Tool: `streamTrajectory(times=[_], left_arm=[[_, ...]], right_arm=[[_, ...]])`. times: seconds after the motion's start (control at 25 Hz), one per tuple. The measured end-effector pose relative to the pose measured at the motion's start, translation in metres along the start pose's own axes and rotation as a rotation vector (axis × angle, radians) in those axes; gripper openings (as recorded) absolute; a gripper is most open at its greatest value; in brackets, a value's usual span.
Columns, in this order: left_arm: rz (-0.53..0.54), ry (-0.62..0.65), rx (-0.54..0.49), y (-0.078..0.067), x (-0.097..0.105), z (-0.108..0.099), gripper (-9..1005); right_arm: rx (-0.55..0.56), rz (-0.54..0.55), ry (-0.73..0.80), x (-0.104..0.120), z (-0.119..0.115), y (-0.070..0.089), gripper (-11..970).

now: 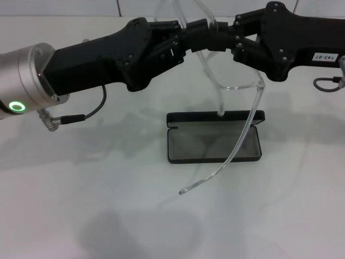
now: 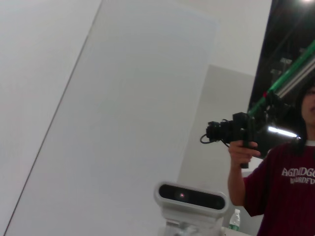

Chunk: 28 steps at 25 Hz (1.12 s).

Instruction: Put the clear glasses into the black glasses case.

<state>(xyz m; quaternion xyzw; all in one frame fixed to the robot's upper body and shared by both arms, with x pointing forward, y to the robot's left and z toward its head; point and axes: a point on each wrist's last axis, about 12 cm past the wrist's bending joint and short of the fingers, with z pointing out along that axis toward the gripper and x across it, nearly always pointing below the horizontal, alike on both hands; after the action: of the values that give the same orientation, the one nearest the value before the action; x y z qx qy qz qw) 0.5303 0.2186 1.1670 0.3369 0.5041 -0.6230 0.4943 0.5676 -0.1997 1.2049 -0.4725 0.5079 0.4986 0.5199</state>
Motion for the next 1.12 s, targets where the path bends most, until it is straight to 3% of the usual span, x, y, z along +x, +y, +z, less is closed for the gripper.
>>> streamTrajectory(times=[0.68, 0.88, 1.12], left_arm=[[-0.01, -0.005, 0.016, 0.002, 0.002, 0.003, 72], [0.008, -0.011, 0.126, -0.01, -0.002, 0.002, 71], [0.033, -0.047, 0.145, -0.017, -0.003, -0.007, 71]], right_arm=[[-0.004, -0.003, -0.008, 0.002, 0.0, 0.002, 69], [0.017, -0.003, -0.041, 0.001, -0.005, 0.002, 67], [0.05, 0.007, -0.208, -0.005, -0.037, 0.008, 66]])
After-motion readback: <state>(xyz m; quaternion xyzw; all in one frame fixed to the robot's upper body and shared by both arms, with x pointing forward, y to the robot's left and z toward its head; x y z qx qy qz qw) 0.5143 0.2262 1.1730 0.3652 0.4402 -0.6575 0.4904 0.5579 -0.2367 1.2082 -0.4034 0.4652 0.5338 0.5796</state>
